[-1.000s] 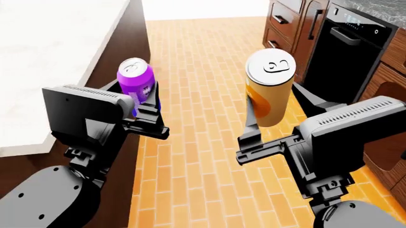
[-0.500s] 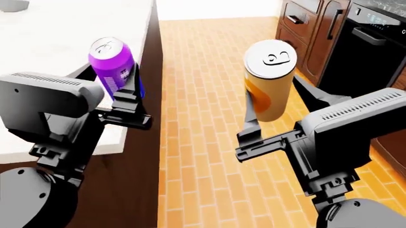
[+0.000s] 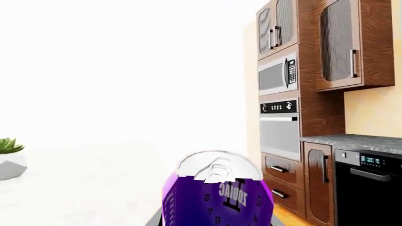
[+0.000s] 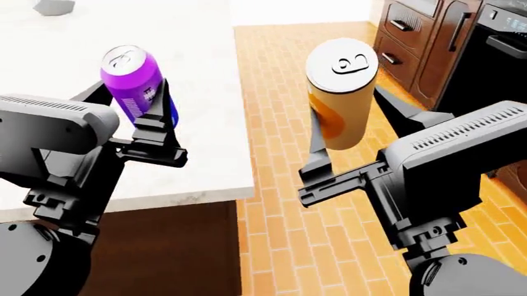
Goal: Move the drinks to the dining counter.
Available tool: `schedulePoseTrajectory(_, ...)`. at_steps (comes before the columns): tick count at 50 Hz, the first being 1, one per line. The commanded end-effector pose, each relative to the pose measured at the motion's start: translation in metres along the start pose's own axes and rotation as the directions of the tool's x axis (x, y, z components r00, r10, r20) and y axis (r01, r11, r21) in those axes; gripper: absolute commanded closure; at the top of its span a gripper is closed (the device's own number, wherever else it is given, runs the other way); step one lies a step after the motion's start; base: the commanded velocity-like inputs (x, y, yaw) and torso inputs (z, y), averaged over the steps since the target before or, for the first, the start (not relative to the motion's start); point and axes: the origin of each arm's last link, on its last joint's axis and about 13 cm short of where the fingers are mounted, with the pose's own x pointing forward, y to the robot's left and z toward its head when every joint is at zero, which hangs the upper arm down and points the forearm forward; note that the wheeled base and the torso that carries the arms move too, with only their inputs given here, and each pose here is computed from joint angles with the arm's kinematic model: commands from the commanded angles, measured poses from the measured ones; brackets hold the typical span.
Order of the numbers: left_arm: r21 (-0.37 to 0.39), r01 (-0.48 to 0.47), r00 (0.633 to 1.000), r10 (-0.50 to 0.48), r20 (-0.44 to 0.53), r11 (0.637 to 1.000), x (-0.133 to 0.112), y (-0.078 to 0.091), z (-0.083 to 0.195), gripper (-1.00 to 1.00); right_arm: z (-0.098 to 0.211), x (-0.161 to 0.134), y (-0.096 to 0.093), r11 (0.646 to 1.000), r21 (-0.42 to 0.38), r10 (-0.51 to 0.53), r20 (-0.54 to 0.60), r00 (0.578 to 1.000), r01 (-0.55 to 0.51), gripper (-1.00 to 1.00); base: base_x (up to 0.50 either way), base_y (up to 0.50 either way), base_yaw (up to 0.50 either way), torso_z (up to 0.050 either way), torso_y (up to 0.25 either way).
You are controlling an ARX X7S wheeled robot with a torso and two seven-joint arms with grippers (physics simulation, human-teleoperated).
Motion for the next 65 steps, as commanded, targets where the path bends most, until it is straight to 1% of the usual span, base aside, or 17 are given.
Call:
schedulePoseTrajectory(1,-0.010,-0.010,1.000,0.010,0.006,1.000,-0.0003,0.0008,-0.0006,1.00,0.0003,0.0014,-0.0013,1.000,-0.018,-0.011,0.010,1.000,0.012,1.00,-0.49,0.08,0.00,0.000,0.000)
schedulePoseTrajectory(30,-0.019,-0.004,1.000,0.004,0.003,1.000,-0.0011,0.0007,-0.0024,1.00,-0.0002,0.0030,-0.0008,1.000,-0.004,-0.010,-0.003,1.000,0.010,1.00,-0.49,0.15,0.00,0.000,0.001)
schedulePoseTrajectory(31,-0.019,-0.004,1.000,0.004,0.003,1.000,-0.0011,0.0010,-0.0024,1.00,-0.0005,0.0039,-0.0014,0.999,0.029,-0.017,-0.011,1.000,0.017,1.00,0.01,0.06,0.00,0.000,0.000)
schedulePoseTrajectory(32,-0.019,-0.004,1.000,0.004,0.003,1.000,-0.0012,0.0010,-0.0024,1.00,-0.0004,0.0040,-0.0018,1.000,0.016,-0.021,-0.010,1.000,0.021,1.00,0.00,0.02,0.00,0.000,0.000)
schedulePoseTrajectory(34,-0.019,-0.004,1.000,0.004,0.002,1.000,-0.0013,0.0012,-0.0027,1.00,-0.0008,0.0037,-0.0020,0.999,0.018,-0.027,-0.007,1.000,0.027,1.00,0.00,0.00,0.00,0.000,0.000)
schedulePoseTrajectory(35,-0.018,-0.004,1.000,0.004,0.002,1.000,-0.0016,0.0013,-0.0026,1.00,-0.0010,0.0035,-0.0015,1.000,0.003,-0.021,-0.007,1.000,0.021,1.00,0.00,0.00,0.00,0.000,0.000)
schedulePoseTrajectory(37,-0.019,-0.005,1.000,0.006,0.003,1.000,-0.0022,0.0015,-0.0026,1.00,-0.0011,0.0035,-0.0015,0.999,0.005,-0.032,-0.006,0.999,0.032,1.00,0.00,0.00,0.00,0.000,0.000)
schedulePoseTrajectory(38,-0.018,-0.007,1.000,0.007,0.002,1.000,-0.0024,0.0016,-0.0029,1.00,-0.0016,0.0037,-0.0020,0.999,-0.017,-0.041,-0.011,0.999,0.041,1.00,-0.50,0.06,0.00,0.000,0.000)
schedulePoseTrajectory(39,-0.018,-0.007,1.000,0.007,0.002,1.000,-0.0026,0.0015,-0.0031,1.00,-0.0013,0.0034,-0.0020,0.999,-0.004,-0.037,-0.009,0.999,0.037,1.00,-0.50,0.06,0.00,0.000,0.010)
schedulePoseTrajectory(49,-0.019,-0.003,1.000,0.003,0.000,1.000,-0.0024,0.0010,-0.0044,1.00,-0.0039,0.0021,-0.0009,1.000,0.000,-0.027,-0.019,0.999,0.027,1.00,-0.50,0.06,0.00,0.000,0.000)
schedulePoseTrajectory(51,-0.020,-0.004,1.000,0.004,0.000,1.000,-0.0022,0.0011,-0.0049,1.00,-0.0045,0.0022,-0.0004,1.000,0.014,-0.023,-0.019,1.000,0.023,1.00,-0.48,0.06,0.00,0.000,0.000)
schedulePoseTrajectory(57,-0.017,-0.002,1.000,0.002,-0.002,1.000,-0.0024,0.0008,-0.0045,1.00,-0.0057,0.0030,0.0004,1.000,0.023,-0.014,-0.024,1.000,0.015,1.00,-0.07,0.01,0.00,0.000,0.002)
schedulePoseTrajectory(65,-0.004,0.022,0.999,-0.023,-0.040,1.000,-0.0013,-0.0010,-0.0078,1.00,-0.0078,0.0034,0.0021,0.999,0.049,0.016,-0.040,0.999,-0.015,1.00,0.00,0.00,0.00,0.001,0.000)
